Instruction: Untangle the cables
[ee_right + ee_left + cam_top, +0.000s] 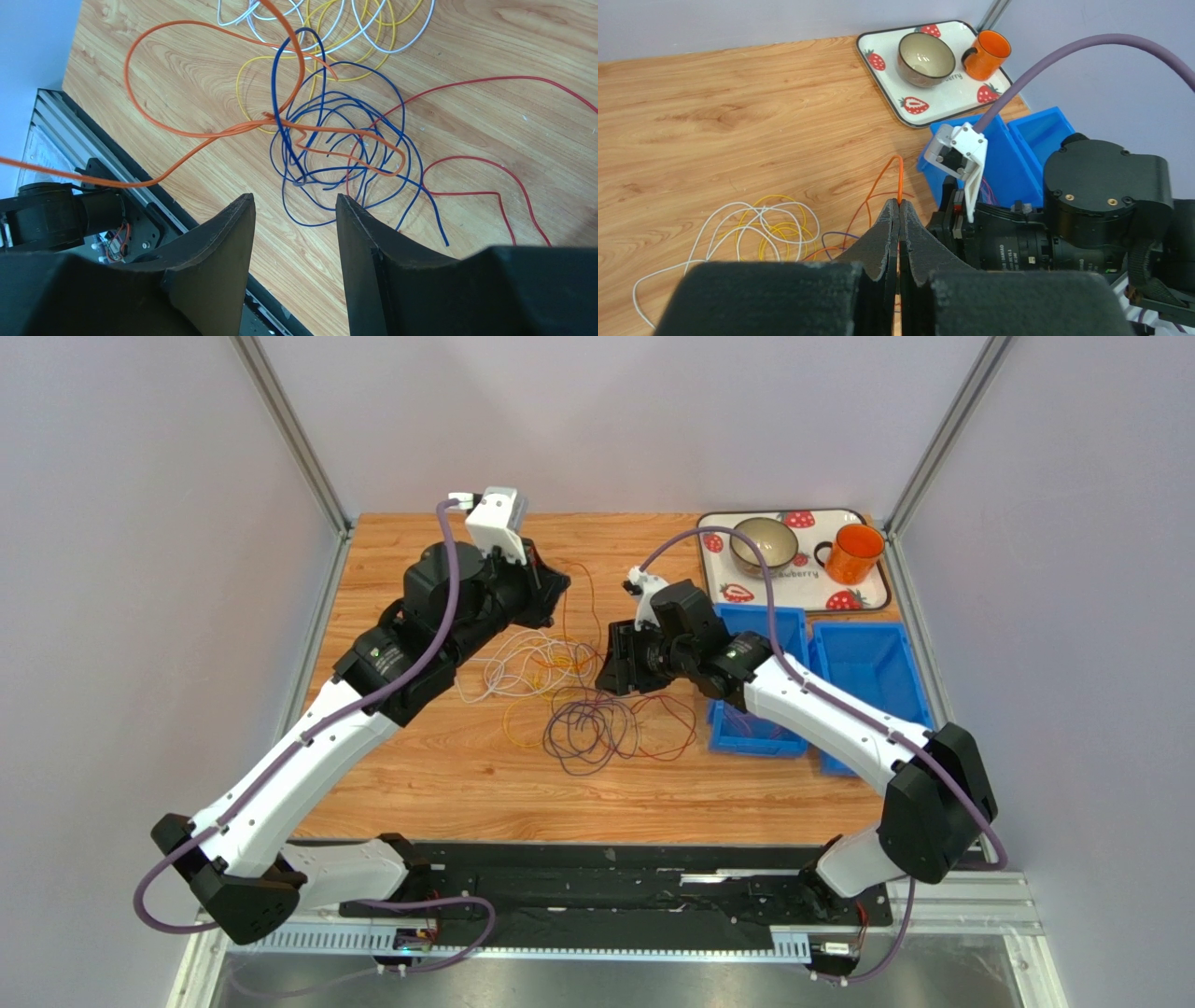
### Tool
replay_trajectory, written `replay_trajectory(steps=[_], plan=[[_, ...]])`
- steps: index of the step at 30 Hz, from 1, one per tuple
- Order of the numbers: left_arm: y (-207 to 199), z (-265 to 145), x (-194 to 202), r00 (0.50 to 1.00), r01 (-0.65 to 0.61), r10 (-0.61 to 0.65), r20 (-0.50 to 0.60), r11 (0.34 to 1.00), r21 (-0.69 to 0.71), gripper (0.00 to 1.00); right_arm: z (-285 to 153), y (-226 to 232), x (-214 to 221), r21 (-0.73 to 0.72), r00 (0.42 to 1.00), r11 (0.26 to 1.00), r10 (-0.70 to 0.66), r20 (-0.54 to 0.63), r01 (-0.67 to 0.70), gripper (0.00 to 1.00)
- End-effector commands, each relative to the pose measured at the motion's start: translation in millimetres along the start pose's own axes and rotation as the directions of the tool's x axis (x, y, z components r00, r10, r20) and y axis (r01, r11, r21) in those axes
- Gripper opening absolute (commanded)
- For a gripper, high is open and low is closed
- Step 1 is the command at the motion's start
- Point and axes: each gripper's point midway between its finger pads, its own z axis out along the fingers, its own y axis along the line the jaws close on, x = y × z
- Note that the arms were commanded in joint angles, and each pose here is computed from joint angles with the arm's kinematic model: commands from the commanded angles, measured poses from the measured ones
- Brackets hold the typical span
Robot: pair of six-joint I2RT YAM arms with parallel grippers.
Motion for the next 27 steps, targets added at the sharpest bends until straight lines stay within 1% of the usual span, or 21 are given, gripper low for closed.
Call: replay_trajectory(steps=[1,7,9,12,13,14,15,17,18,23,27], plan=[[-12.0,-9.8,-17.7,0.998,0.027,-0.03,0.055,0.998,0.051,0.0,6.3,2.5,-16.0,0.0,0.998,0.999,-0.051,0.046,0.051,0.5],[-12.8,-10.6,-16.7,0.998,0.029,-0.032,0.049,0.998,0.056,0.0,12.4,4.9,-20.1,-0.01,0.997,0.998,-0.058,0.051,0.059,0.48],[-13.7,-11.7,-17.3,0.998,0.029,-0.032,0.051,0.998,0.06,0.0,14.4,5.1,-21.1,-0.012,0.997,0.998,-0.061,0.052,0.062,0.46],[-13.6,-13.0,-16.6,0.998,0.029,-0.032,0.049,0.998,0.061,0.0,17.3,4.9,-22.9,-0.01,0.997,0.998,-0.064,0.051,0.065,0.4],[-14.2,-13.5,-16.1,0.998,0.029,-0.032,0.048,0.998,0.063,0.0,18.3,5.1,-23.0,-0.01,0.996,0.998,-0.067,0.051,0.067,0.34],[-13.3,-13.7,-16.2,0.998,0.029,-0.032,0.049,0.998,0.061,0.0,18.4,5.6,-23.8,-0.01,0.996,0.998,-0.065,0.053,0.066,0.3],[-12.9,-13.3,-14.9,0.998,0.029,-0.032,0.046,0.998,0.059,0.0,17.3,7.1,-25.7,-0.015,0.996,0.998,-0.067,0.059,0.068,0.22],[-12.1,-13.8,-14.6,0.998,0.027,-0.03,0.047,0.998,0.056,0.0,14.8,8.9,-28.4,-0.018,0.995,0.997,-0.07,0.068,0.072,0.12],[-11.4,-13.1,-13.3,0.999,0.027,-0.029,0.044,0.998,0.053,0.0,13.9,11.7,-27.8,-0.026,0.995,0.997,-0.073,0.068,0.075,0.01],[-7.5,-12.0,-9.5,0.999,0.019,-0.02,0.039,0.999,0.038,0.0,-2.7,23.7,-31.8,-0.044,0.992,0.994,-0.096,0.083,0.1,0.0],[-0.2,-7.9,-1.0,1.0,0.008,-0.008,0.027,1.0,0.008,0.0,-30.8,40.1,-40.9,-0.061,0.986,0.989,-0.124,0.114,0.132,0.0]])
